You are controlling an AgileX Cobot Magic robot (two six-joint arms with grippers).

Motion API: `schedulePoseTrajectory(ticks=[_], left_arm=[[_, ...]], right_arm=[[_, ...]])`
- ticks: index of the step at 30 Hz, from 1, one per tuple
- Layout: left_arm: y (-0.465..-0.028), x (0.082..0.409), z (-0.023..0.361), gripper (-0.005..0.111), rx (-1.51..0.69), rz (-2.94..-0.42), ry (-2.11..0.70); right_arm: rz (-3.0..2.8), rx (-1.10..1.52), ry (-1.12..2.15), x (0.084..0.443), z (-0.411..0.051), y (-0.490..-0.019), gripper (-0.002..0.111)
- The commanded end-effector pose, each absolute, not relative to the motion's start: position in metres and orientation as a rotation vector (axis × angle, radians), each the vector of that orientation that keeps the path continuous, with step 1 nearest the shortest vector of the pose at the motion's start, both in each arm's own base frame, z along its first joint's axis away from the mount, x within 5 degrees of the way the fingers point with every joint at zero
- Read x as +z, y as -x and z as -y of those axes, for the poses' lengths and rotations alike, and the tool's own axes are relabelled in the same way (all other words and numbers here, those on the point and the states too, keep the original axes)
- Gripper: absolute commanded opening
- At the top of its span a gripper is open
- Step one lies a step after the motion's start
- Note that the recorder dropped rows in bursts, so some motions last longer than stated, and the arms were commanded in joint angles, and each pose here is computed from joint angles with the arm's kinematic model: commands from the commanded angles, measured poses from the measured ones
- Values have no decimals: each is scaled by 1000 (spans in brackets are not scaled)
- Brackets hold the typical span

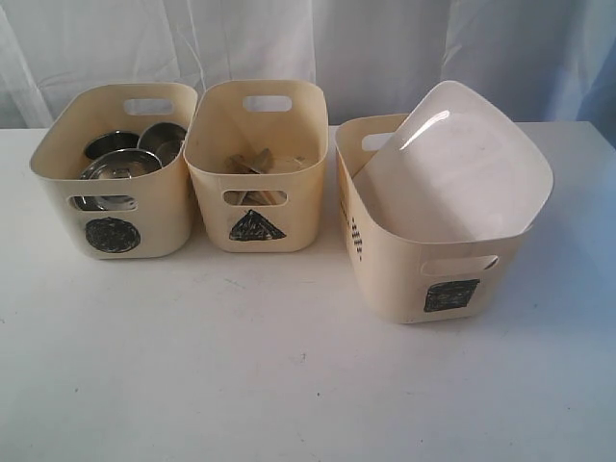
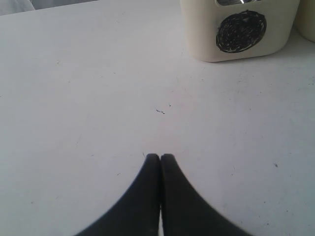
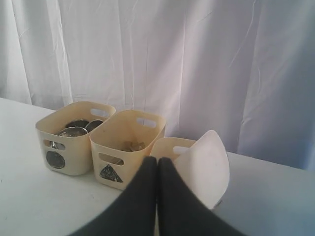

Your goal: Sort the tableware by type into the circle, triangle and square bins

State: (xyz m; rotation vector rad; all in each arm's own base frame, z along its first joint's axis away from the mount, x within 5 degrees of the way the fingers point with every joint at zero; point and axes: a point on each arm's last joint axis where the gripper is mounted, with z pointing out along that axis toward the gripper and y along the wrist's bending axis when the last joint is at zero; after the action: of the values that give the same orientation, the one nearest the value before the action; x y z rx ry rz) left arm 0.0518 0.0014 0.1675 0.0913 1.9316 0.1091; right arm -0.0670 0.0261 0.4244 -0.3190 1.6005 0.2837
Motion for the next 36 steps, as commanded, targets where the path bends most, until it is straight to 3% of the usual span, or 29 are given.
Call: schedulePoseTrajectory(ticks=[1, 5, 12, 27, 36], left_arm=[[-52, 166, -1, 0, 100, -1931, -91], [-52, 166, -1, 0, 100, -1931, -91], [-52, 166, -1, 0, 100, -1931, -91], [-52, 166, -1, 0, 100, -1931, -91], [-52, 166, -1, 0, 100, -1931, -91]], right_arm=[[-1601, 231, 295, 422, -22, 63, 0], [-1502, 162, 261, 420, -18, 45, 0], [-1345, -161, 262, 360, -4, 10, 0], [-1512, -176, 271, 242, -4, -48, 0], [-1571, -198, 292, 203, -3, -56, 0]])
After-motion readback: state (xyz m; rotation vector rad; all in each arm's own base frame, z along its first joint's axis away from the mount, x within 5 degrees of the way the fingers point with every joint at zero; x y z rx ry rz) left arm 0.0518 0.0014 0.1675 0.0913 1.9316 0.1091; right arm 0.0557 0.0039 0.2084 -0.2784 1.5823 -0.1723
